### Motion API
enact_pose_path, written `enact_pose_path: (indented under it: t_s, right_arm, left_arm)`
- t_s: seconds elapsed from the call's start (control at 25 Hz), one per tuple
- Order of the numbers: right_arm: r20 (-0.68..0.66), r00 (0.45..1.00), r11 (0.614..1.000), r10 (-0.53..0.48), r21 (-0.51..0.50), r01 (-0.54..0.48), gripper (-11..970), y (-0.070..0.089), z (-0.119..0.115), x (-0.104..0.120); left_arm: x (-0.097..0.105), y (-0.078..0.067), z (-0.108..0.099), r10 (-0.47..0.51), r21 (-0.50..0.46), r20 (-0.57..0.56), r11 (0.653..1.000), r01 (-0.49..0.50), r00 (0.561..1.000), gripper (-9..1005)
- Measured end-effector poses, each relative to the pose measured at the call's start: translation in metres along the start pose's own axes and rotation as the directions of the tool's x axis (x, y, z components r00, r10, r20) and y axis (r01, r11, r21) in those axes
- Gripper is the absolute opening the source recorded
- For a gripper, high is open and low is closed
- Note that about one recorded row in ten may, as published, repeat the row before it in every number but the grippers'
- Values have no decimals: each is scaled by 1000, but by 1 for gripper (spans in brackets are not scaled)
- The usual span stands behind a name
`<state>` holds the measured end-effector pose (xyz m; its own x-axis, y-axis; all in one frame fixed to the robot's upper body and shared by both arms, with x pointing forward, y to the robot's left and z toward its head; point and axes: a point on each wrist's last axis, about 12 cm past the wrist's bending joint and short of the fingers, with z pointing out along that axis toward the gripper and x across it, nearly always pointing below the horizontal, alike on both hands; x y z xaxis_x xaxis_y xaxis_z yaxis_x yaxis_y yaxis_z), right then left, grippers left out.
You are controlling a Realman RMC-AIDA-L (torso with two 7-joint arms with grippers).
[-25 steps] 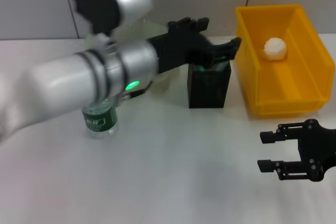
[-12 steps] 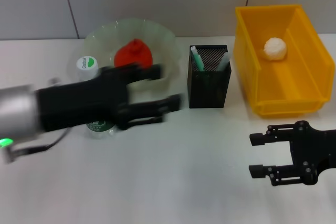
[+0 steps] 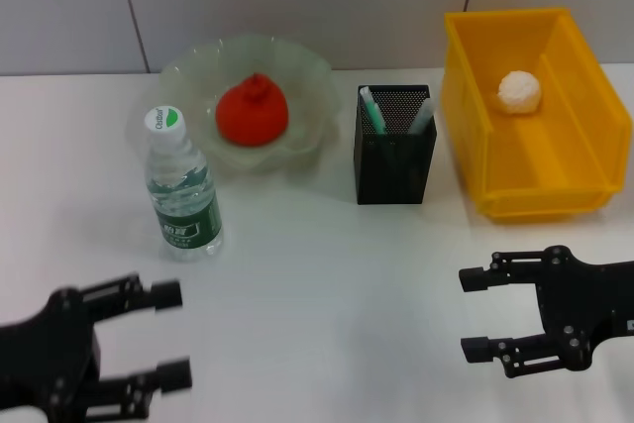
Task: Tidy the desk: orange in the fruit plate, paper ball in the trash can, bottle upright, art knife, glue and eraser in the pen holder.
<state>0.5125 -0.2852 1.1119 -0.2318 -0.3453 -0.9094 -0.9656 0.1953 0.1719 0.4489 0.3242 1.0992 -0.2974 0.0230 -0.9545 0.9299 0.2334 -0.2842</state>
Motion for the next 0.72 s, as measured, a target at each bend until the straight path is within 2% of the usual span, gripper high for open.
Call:
enact_pose_path:
  t_s: [0.28,0.36,0.72]
  right_arm:
    - [15,1000,999,5,31,-5,773,-1,0,8]
    - [26,1000,999,4,40,-6,773,-1,0,8]
    - [32,999,998,6,63,-8,773,-3,0,11]
  left_arm:
    - [14,-4,-10,8,34,-81,999,-5,997,813]
    - [13,0,-10,4,55,-122,998,2,993,813]
    - [4,11,-4,14,75,-166,997,-1,986,813]
